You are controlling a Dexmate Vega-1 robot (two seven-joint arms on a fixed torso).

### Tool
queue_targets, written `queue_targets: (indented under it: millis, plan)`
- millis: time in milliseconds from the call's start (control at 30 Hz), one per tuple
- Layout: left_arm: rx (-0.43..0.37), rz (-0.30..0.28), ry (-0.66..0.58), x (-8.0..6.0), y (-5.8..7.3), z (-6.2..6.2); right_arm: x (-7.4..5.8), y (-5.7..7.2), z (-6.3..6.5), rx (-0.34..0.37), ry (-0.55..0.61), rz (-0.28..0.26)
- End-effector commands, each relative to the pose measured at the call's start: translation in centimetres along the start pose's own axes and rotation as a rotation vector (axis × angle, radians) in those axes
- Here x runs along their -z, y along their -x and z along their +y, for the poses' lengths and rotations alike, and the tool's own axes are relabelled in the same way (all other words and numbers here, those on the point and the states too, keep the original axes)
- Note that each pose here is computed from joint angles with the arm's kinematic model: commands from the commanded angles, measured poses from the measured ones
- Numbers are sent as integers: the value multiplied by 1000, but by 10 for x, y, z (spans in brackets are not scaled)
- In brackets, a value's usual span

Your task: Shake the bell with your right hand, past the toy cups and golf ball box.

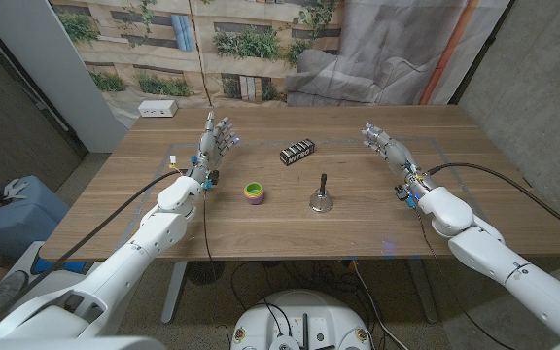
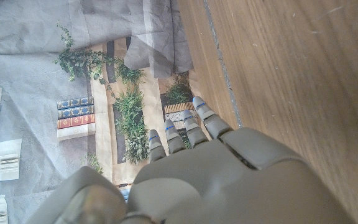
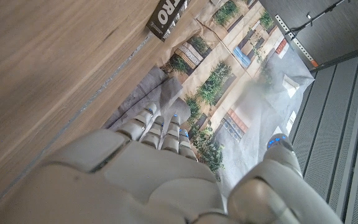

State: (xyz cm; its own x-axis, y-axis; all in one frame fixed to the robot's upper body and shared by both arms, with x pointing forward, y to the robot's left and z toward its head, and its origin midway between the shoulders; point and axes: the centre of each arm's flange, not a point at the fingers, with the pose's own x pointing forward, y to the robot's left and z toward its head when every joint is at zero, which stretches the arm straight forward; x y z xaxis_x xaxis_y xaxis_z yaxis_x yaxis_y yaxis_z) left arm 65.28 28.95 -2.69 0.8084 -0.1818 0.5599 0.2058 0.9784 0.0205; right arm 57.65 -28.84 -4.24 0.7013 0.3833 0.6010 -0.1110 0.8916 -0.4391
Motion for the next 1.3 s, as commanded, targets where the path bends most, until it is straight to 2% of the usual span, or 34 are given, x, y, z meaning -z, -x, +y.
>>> queue_targets:
  millis: [33, 367, 567, 867, 1300]
  plan:
    - [-1, 1, 0, 0, 0, 0, -14, 10, 13, -100, 164, -52]
    - [-1, 1, 0, 0, 0, 0, -11, 21, 25, -143, 170, -65]
    - [-1, 1, 0, 0, 0, 0, -12, 27, 35, -177, 211, -102]
    - [-1, 1, 0, 0, 0, 0, -10, 29, 44, -233, 277, -115]
    - [-1, 1, 0, 0, 0, 0, -7, 28, 65, -285, 344, -124]
